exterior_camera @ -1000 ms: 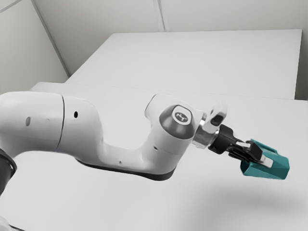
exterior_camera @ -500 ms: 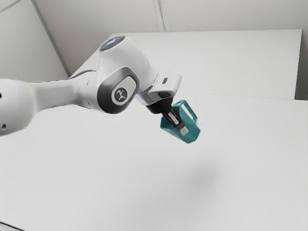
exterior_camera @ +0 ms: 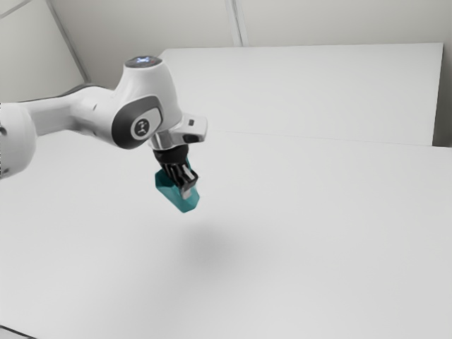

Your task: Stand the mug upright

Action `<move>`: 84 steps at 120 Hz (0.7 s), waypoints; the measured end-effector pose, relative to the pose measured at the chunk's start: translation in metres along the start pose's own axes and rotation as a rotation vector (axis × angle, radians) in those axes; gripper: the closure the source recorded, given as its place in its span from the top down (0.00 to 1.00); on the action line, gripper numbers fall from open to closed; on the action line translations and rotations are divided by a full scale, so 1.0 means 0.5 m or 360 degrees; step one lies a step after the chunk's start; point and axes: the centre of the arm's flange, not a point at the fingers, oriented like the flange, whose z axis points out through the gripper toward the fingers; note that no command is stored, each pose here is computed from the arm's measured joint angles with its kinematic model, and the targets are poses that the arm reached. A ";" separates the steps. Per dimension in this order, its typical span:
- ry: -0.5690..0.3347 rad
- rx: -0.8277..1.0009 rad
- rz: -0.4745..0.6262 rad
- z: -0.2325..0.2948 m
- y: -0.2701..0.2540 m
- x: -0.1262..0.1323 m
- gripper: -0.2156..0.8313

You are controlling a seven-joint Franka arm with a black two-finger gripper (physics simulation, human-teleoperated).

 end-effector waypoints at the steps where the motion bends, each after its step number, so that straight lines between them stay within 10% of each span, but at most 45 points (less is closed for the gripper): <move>1: -0.0002 0.0001 -0.0006 0.002 -0.004 0.000 0.05; 84: -0.0073 -0.0006 -0.0060 0.149 -0.070 -0.011 0.05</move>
